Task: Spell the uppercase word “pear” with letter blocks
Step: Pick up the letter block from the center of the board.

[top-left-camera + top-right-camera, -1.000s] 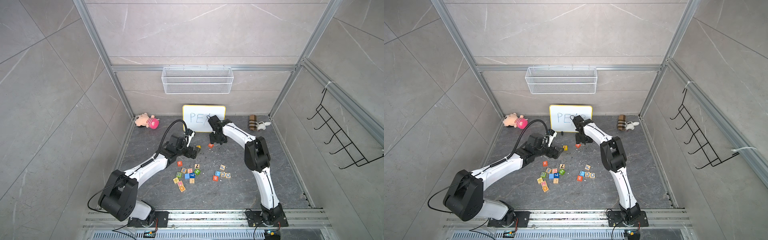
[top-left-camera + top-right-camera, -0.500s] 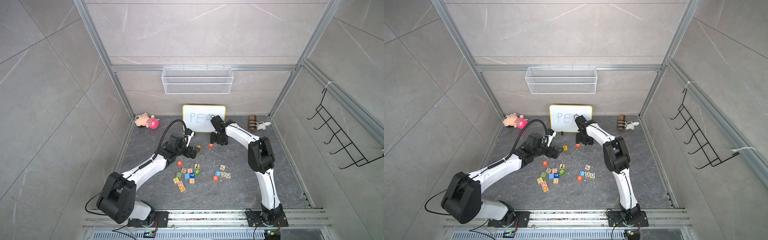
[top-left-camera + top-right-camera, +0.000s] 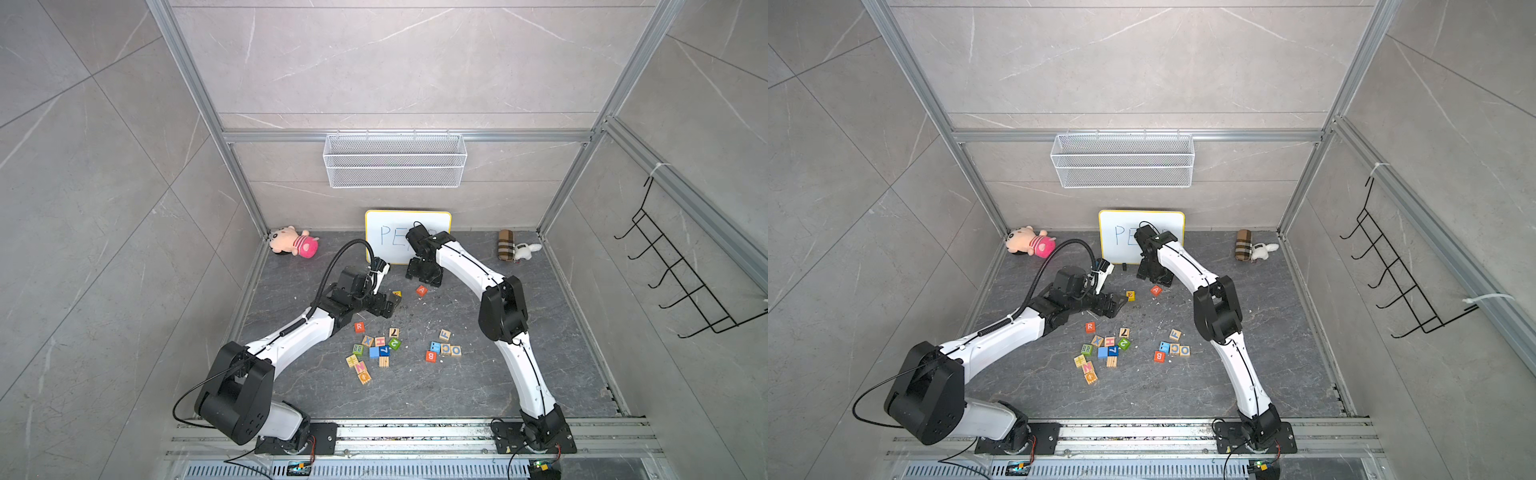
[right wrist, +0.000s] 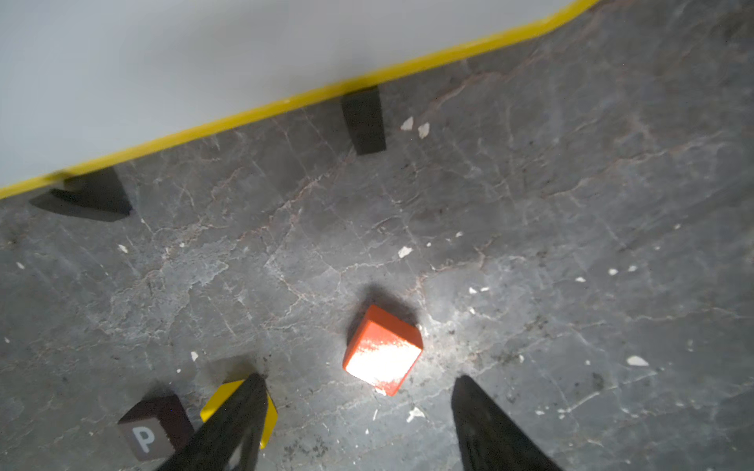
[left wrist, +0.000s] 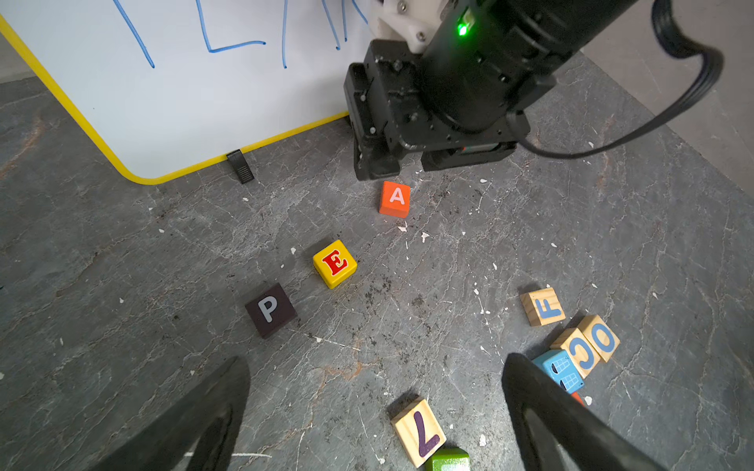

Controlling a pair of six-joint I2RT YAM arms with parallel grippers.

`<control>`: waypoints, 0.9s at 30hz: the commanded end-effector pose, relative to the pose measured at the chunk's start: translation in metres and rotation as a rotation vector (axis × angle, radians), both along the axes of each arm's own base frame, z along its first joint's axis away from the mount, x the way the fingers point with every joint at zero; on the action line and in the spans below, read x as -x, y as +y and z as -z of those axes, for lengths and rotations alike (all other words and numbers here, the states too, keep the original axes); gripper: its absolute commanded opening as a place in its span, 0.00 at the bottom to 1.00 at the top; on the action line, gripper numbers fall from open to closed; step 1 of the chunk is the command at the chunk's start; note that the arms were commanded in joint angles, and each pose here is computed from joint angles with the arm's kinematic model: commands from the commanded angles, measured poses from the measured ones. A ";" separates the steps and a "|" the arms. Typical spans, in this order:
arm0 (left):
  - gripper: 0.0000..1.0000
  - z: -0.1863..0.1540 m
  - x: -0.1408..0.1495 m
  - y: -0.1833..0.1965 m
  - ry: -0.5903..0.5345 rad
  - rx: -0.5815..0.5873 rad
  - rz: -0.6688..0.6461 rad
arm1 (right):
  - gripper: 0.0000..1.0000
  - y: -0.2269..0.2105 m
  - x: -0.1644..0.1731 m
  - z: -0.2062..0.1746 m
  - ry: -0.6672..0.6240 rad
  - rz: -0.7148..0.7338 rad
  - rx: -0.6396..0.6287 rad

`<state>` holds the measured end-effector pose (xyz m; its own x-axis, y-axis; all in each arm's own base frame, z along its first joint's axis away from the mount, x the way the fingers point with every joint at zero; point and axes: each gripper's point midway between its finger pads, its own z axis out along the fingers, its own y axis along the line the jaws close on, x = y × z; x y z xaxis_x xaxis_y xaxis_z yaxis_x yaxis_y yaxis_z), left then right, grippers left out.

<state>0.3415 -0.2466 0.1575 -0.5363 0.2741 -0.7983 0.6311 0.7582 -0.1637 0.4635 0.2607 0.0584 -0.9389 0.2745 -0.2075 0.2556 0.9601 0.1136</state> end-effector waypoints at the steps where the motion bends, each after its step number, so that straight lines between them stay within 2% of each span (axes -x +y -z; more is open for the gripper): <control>1: 1.00 -0.018 -0.002 -0.004 -0.056 0.028 0.023 | 0.73 -0.011 0.010 0.014 0.058 0.077 0.077; 27: 1.00 -0.012 0.002 0.000 -0.056 0.019 0.022 | 0.65 -0.006 0.005 0.039 0.063 0.161 0.059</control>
